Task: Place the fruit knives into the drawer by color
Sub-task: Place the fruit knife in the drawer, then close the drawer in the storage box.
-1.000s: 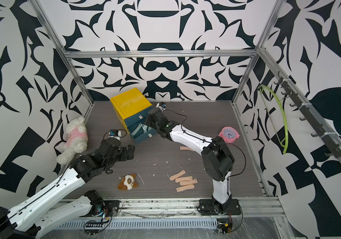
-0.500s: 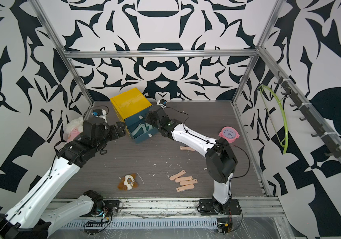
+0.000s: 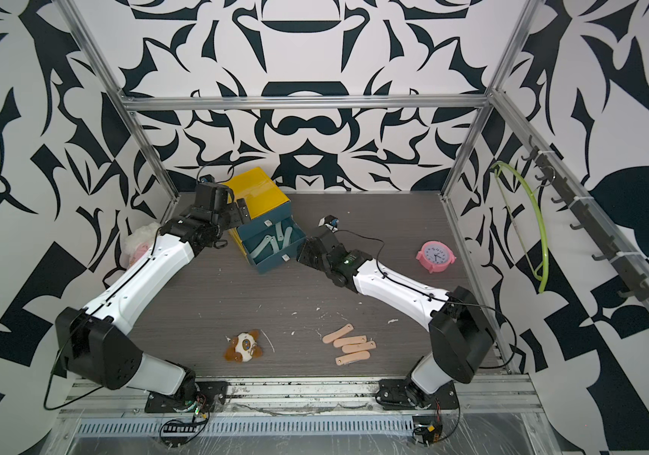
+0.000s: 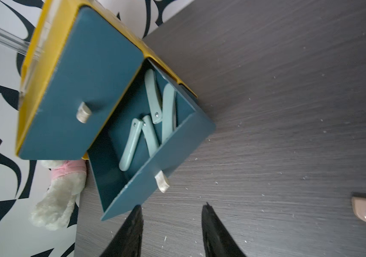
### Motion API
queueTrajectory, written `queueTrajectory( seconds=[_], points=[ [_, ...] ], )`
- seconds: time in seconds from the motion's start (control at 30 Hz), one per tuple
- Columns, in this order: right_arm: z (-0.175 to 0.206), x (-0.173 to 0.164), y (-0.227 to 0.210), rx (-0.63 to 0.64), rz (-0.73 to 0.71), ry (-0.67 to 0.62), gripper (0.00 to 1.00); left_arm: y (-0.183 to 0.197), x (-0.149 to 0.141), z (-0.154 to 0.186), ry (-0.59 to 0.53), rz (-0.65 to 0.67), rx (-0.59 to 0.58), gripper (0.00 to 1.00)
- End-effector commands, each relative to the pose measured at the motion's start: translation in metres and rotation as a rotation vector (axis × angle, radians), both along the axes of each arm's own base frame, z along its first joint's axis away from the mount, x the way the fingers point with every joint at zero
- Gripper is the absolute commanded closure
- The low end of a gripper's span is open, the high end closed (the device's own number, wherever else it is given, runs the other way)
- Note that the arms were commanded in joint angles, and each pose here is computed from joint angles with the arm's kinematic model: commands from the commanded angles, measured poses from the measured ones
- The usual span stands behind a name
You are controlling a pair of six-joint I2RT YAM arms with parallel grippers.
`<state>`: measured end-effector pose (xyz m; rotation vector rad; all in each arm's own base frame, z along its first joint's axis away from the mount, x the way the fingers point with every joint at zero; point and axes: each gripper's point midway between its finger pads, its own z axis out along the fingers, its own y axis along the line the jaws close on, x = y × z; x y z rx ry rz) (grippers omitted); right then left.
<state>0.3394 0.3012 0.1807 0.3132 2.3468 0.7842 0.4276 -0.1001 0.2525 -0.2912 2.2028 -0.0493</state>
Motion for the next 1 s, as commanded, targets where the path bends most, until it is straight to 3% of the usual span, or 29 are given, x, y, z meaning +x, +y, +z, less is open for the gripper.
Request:
queueTrajectory(
  seconds=[0.0, 0.53, 0.7, 0.97],
  points=[
    [0.003, 0.0, 0.006, 0.033, -0.002, 0.0, 0.53, 0.005, 0.001, -0.005, 0.034, 0.005, 0.008, 0.01],
    [-0.012, 0.068, 0.074, 0.142, 0.047, -0.023, 0.49, -0.002, -0.004, -0.035, 0.12, -0.03, -0.041, 0.01],
    [-0.01, 0.092, 0.09, 0.275, 0.006, -0.054, 0.47, -0.005, -0.008, -0.044, 0.143, -0.039, -0.062, 0.01],
    [-0.02, 0.113, 0.107, 0.382, -0.035, -0.063, 0.46, -0.009, -0.012, -0.056, 0.169, -0.051, -0.087, 0.01]
  ],
)
